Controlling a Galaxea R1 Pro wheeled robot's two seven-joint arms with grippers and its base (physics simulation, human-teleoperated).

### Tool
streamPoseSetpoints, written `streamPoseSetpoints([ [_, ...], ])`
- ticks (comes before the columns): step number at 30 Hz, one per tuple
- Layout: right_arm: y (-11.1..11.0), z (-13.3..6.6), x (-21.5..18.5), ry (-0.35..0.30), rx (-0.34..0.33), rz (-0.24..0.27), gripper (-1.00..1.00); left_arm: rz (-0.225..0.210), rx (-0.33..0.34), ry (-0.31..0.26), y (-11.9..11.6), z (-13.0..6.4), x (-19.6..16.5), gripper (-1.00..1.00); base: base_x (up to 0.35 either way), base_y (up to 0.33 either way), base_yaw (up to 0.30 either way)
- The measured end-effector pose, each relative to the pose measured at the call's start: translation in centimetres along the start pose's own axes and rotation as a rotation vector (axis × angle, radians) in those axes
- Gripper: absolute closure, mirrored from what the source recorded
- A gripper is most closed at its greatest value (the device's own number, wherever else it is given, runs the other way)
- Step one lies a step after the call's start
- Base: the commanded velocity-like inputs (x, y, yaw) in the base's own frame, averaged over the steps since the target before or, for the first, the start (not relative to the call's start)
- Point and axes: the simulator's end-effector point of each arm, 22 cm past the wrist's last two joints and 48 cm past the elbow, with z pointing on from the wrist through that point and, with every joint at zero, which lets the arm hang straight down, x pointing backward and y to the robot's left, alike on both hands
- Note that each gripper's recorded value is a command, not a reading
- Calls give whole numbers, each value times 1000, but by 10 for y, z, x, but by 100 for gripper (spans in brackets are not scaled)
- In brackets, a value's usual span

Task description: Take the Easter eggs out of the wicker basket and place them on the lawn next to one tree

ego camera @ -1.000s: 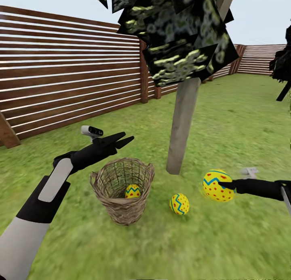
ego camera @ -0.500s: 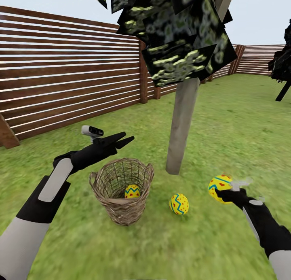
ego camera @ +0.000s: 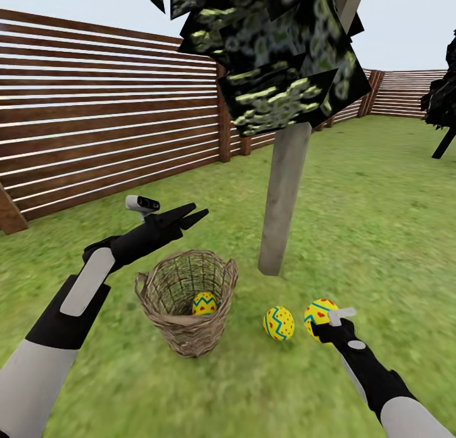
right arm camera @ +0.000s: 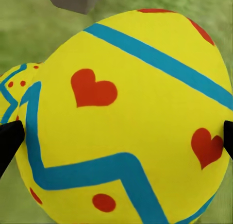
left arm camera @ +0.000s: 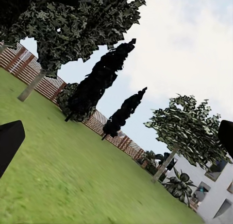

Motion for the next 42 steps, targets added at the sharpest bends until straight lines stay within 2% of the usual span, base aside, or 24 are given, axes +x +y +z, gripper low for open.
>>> streamPoseSetpoints([
  [8, 27, 0, 10, 29, -40, -22, 100, 1, 5, 1, -2, -1, 0, -100, 295, -162, 0],
  [10, 32, -1, 19, 69, -48, -19, 100, 2, 7, 1, -2, -1, 0, -100, 310, -114, 0],
  [11, 34, -2, 29, 115, -52, -18, 100, 2, 9, 1, -3, -1, -1, -100, 220, -85, 0],
  [14, 35, -3, 36, 157, -54, -19, 100, 2, 14, 1, -4, -1, -1, -100, 44, -17, 0],
  [18, 33, -1, 26, 149, -49, -18, 100, 2, 16, 1, -4, -1, -1, -100, 7, 0, 0],
  [23, 32, 5, 14, 146, -49, -9, 100, 3, 18, 1, -5, 0, 0, -100, 275, 0, 0],
  [26, 36, 11, 17, 183, -55, -3, 100, 3, 23, 2, -7, 1, 0, -100, 96, 0, 0],
  [29, 35, 18, 14, 216, -56, 3, 100, 3, 61, 2, -15, 0, 0, -100, 10, 0, 0],
  [32, 46, 19, 14, 240, -71, 11, 100, 3, 77, 3, -18, -1, 0, -100, 0, 0, 0],
  [35, 49, 20, 24, 293, -78, 9, 100, 3, 80, 2, -19, -1, 0, -100, 0, 0, 0],
  [42, 50, 25, -2, 243, -79, 11, 100, 0, 83, 2, -19, -1, 0, -100, 0, 0, 11],
])
